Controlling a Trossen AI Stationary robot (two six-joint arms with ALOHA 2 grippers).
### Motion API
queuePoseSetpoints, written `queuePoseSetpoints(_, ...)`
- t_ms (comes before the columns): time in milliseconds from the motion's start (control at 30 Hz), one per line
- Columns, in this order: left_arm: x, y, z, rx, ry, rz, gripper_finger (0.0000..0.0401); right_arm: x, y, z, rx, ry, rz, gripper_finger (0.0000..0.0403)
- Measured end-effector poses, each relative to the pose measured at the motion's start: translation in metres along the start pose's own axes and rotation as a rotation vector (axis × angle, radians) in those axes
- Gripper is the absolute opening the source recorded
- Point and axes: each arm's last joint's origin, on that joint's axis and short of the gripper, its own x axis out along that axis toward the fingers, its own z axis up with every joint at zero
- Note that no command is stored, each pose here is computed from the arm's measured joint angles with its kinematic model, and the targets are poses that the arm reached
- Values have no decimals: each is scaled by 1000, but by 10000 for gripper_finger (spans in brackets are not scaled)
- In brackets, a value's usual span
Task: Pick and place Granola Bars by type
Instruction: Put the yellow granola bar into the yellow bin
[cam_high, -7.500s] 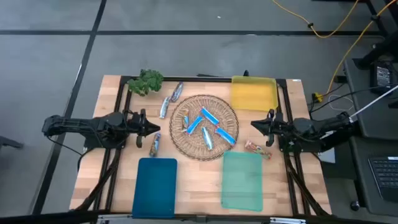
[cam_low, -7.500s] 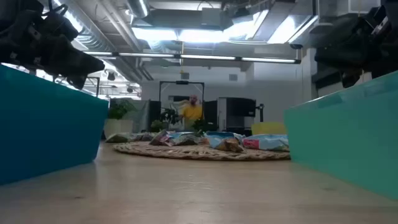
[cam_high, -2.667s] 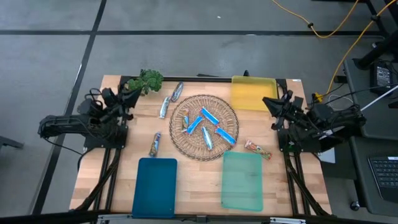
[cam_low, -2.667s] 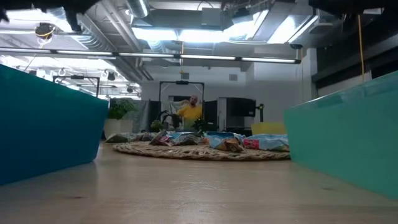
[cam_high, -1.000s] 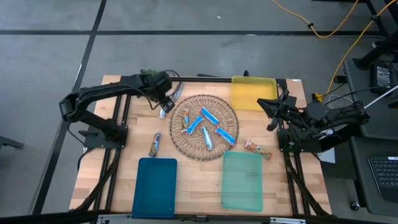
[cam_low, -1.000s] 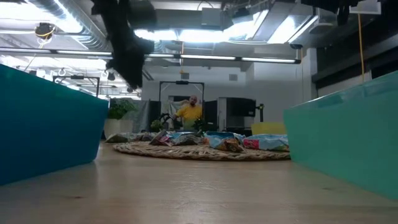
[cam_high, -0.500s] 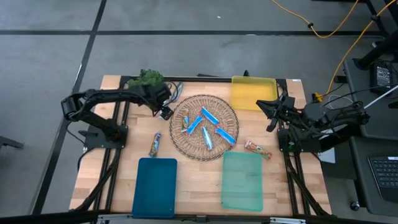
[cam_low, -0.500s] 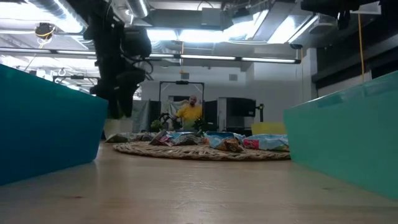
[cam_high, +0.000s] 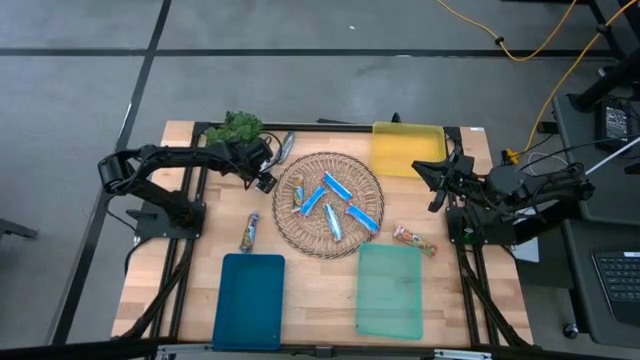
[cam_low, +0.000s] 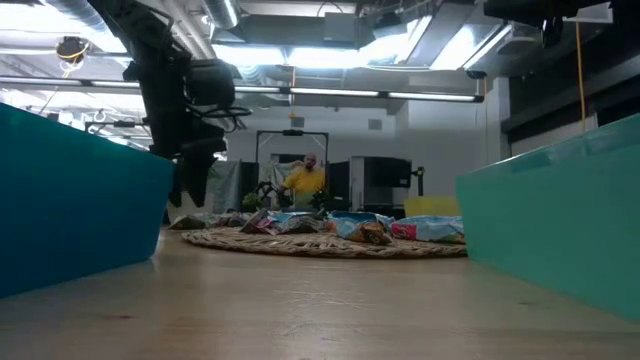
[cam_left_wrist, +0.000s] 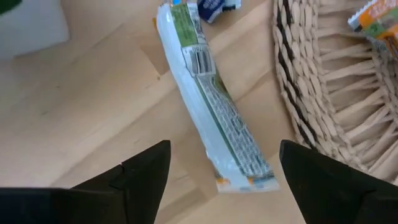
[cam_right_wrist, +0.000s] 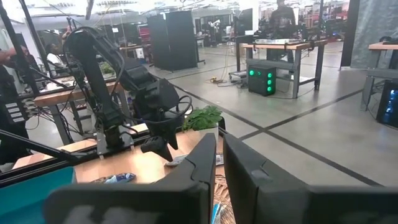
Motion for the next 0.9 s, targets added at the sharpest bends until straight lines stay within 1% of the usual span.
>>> queuePoseSetpoints(100,6,1,-3,0,-9,-4,292,0,0,0,-4,0,0,35)
queuePoseSetpoints(233,17,0,-8,-6,23,-24,292,0,0,0,-3,-1,-1,35)
queuePoseSetpoints(433,32,0,-10,10,78,2,291,0,0,0,-3,-1,-1,35)
queuePoseSetpoints(500,33,0,-10,7,82,6,284,0,0,0,-2,-1,-1,35)
queuePoseSetpoints(567,34,0,-9,7,83,4,270,0,0,0,2,-2,0,35)
queuePoseSetpoints(667,34,-1,-9,6,73,-1,239,0,0,0,2,-1,0,35)
queuePoseSetpoints(900,34,-1,-8,-23,65,-5,145,0,0,0,-1,-1,0,35)
